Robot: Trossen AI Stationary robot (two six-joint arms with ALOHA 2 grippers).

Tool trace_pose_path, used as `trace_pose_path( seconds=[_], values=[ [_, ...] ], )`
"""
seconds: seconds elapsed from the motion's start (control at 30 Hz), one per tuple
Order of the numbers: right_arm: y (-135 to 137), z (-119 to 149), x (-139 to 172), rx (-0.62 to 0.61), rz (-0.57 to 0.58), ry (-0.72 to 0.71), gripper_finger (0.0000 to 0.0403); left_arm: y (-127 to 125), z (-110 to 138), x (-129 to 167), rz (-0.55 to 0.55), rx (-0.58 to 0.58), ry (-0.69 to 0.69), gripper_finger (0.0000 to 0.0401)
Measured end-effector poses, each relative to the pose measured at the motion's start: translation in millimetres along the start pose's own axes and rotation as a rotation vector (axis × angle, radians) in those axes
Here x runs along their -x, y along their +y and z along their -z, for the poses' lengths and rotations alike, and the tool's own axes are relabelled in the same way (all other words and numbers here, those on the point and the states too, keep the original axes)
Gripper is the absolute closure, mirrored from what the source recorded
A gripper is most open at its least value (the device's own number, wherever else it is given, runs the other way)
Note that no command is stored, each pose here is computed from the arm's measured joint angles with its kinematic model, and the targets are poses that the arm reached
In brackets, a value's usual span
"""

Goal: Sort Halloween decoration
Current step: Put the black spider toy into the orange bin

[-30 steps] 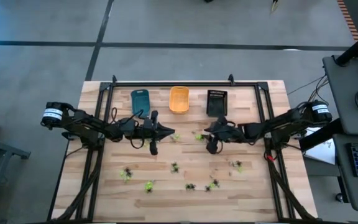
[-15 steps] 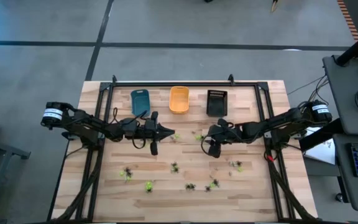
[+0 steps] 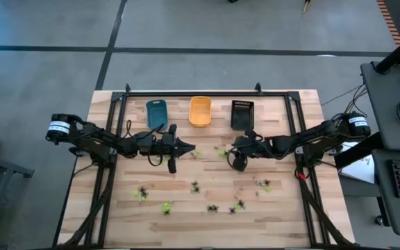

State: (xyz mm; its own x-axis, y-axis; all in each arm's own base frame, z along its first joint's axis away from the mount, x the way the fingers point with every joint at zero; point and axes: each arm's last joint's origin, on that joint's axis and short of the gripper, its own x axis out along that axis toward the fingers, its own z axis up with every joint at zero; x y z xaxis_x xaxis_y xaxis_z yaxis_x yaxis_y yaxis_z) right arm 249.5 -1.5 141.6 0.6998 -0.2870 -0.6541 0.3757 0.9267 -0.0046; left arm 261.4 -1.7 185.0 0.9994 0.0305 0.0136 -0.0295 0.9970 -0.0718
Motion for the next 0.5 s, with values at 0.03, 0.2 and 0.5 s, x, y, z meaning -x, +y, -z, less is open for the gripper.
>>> trace_pose_path(
  seconds=[0.03, 0.2, 0.5],
  values=[
    [-0.1, 0.7, -0.1, -0.004, -0.004, -0.011, 0.0274, 0.0, 0.0, 0.0, 0.000, -0.004, 0.000, 0.0401],
    [-1.1, 4.9, -0.4, -0.019, -0.011, -0.030, 0.0279, 0.0, 0.0, 0.0, 0.000, -0.007, 0.000, 0.0401],
    [-1.7, 7.2, -0.7, -0.001, -0.010, -0.040, 0.0278, 0.0, 0.0, 0.0, 0.001, -0.007, 0.000, 0.0401]
  ],
)
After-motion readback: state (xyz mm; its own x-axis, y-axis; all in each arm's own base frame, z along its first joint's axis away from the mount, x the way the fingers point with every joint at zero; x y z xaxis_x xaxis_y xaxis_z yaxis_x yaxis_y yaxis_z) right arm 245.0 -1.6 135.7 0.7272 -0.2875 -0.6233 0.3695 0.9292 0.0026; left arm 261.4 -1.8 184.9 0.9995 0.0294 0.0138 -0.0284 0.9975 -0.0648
